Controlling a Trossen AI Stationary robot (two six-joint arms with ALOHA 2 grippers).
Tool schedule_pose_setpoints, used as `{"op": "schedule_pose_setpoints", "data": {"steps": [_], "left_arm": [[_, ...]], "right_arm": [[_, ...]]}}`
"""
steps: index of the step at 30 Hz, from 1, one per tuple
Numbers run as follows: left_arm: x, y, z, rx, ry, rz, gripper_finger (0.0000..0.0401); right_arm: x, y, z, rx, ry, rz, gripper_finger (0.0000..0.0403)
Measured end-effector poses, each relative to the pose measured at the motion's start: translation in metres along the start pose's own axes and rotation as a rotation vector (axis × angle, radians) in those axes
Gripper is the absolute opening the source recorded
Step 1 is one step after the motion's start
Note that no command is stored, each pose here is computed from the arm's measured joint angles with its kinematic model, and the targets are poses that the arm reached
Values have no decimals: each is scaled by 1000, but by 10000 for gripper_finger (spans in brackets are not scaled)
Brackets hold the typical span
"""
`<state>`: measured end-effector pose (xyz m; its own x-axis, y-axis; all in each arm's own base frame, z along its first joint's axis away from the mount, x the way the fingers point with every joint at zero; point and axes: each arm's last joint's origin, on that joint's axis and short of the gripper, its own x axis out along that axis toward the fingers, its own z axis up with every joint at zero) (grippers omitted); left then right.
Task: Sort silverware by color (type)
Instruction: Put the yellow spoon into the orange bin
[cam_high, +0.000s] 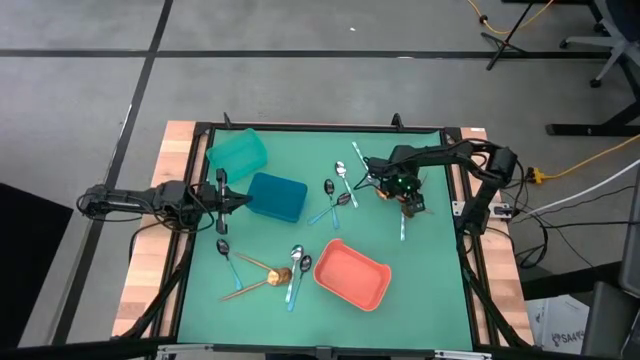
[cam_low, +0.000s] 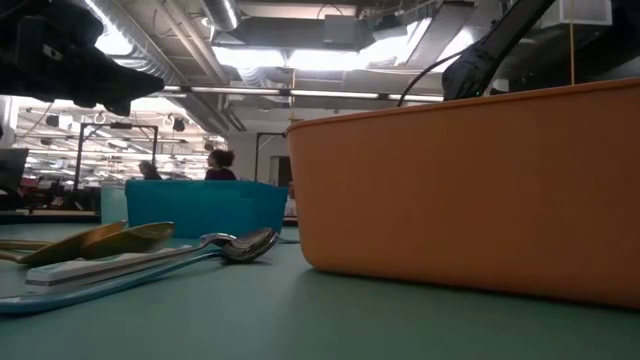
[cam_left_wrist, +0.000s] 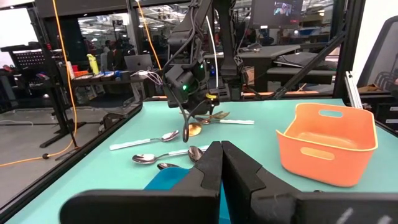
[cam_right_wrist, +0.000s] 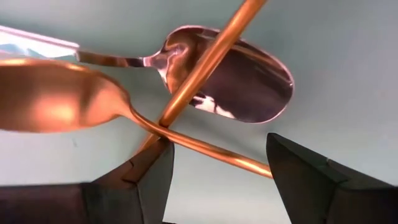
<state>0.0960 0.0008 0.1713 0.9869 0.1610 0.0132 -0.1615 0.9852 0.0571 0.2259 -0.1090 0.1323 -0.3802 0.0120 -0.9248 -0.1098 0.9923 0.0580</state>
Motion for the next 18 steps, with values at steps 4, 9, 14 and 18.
{"op": "schedule_pose_setpoints", "data": {"steps": [4,9,14,18], "left_arm": [[0,0,0,0,0,0,0],[0,0,0,0,0,0,0],[0,0,0,0,0,0,0],[0,0,0,0,0,0,0]], "right_arm": [[0,-1,1,10,-12,-7,229],[0,-1,1,10,-15,-7,185],[0,-1,2,10,-16,-6,142],[0,-1,2,9,-17,-6,113]]}}
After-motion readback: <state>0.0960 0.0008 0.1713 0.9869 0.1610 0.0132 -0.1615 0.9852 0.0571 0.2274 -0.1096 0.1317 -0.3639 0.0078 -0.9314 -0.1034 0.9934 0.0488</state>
